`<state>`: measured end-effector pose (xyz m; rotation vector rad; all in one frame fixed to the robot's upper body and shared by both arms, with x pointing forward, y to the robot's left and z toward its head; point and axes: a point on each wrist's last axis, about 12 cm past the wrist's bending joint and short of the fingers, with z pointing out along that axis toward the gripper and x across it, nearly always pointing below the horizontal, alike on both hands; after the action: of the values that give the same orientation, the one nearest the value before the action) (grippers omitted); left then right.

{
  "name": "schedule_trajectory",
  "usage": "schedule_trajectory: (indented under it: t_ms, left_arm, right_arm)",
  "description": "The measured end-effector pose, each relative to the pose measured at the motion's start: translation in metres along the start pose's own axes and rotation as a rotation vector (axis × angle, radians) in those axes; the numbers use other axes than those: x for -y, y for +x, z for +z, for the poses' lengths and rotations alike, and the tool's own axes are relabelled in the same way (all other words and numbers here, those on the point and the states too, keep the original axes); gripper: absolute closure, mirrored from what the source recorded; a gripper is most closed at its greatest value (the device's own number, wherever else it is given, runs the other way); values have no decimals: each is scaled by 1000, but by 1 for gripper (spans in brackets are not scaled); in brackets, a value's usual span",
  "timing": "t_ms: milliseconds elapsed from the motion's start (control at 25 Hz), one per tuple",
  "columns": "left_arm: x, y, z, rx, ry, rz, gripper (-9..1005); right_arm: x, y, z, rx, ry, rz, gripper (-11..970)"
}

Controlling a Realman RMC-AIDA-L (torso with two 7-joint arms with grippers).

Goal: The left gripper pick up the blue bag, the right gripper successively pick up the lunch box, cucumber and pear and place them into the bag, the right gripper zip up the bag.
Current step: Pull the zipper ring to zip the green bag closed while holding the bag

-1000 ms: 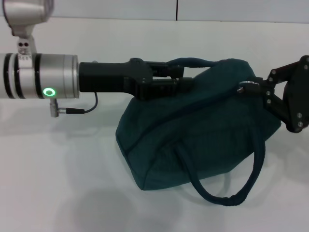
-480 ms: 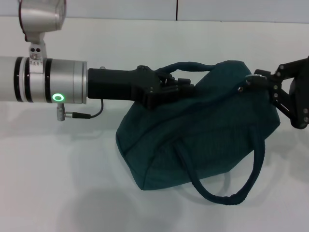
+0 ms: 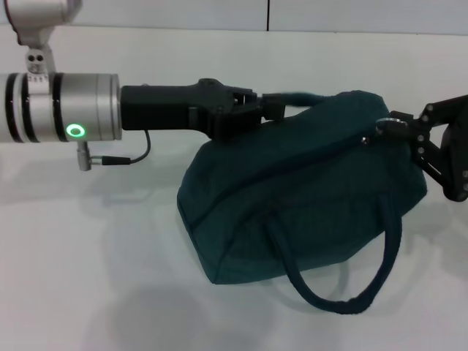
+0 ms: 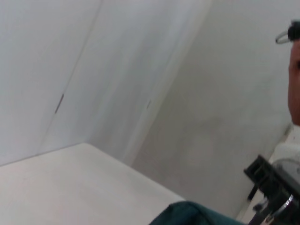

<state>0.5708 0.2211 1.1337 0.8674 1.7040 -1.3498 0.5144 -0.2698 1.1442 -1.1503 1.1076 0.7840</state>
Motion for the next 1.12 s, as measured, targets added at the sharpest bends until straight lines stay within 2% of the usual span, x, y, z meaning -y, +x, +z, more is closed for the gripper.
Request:
schedule_trajectory:
  t_ms: [240, 480, 680, 920, 1120]
  left_arm:
    - [4, 0, 4, -4, 34, -8, 881]
    - [5, 0, 11, -12, 43, -5, 706]
    - [5, -6, 24, -37, 54, 9, 458]
    - [5, -8, 37, -78, 65, 19, 437]
    - [4, -8, 36, -79, 53, 27, 554]
  right_arm:
    - [-1, 0, 0, 1, -1, -4, 944]
    - [-1, 0, 0, 5, -6, -11, 944]
    - [-1, 1, 1, 7, -7, -13, 944]
    - [-2, 4, 0, 6, -2, 2, 944]
    - [-4, 6, -5, 18, 17, 10, 944]
